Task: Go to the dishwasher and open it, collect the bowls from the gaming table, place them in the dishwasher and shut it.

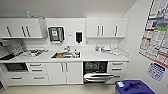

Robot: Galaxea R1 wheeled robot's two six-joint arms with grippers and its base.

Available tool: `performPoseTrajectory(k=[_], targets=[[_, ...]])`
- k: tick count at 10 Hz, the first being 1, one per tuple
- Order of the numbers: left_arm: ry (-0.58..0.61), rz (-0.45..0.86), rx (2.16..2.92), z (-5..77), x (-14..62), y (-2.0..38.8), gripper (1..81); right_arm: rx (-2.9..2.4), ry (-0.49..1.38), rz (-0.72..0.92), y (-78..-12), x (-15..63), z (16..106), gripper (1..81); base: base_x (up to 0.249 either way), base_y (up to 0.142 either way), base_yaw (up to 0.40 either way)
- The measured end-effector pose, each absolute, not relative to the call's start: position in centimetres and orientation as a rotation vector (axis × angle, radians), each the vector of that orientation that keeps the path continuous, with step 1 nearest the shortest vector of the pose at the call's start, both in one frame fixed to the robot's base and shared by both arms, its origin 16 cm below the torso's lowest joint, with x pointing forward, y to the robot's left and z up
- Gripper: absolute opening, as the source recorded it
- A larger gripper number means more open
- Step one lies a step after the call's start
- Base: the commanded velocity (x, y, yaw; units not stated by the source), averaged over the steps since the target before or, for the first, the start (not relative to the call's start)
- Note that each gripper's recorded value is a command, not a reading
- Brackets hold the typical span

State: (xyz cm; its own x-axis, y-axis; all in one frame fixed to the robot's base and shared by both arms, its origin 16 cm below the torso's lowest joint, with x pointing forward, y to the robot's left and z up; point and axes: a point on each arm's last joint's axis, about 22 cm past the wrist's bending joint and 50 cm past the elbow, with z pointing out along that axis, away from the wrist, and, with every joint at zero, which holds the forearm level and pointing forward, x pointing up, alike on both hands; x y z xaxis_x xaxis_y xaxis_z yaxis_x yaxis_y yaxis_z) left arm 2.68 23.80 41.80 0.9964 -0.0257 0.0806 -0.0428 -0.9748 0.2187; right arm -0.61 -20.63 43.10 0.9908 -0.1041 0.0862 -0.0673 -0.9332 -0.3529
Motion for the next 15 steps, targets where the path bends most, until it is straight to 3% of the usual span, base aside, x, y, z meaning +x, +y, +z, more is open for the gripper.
performPoseTrajectory(k=[15], targets=[[-0.052,0.128,2.916,41.87,3.42,23.97,1.0,-2.779,0.124,-0.153,-20.58,-0.31,43.10,1.0,0.171,0.000,0.000]])
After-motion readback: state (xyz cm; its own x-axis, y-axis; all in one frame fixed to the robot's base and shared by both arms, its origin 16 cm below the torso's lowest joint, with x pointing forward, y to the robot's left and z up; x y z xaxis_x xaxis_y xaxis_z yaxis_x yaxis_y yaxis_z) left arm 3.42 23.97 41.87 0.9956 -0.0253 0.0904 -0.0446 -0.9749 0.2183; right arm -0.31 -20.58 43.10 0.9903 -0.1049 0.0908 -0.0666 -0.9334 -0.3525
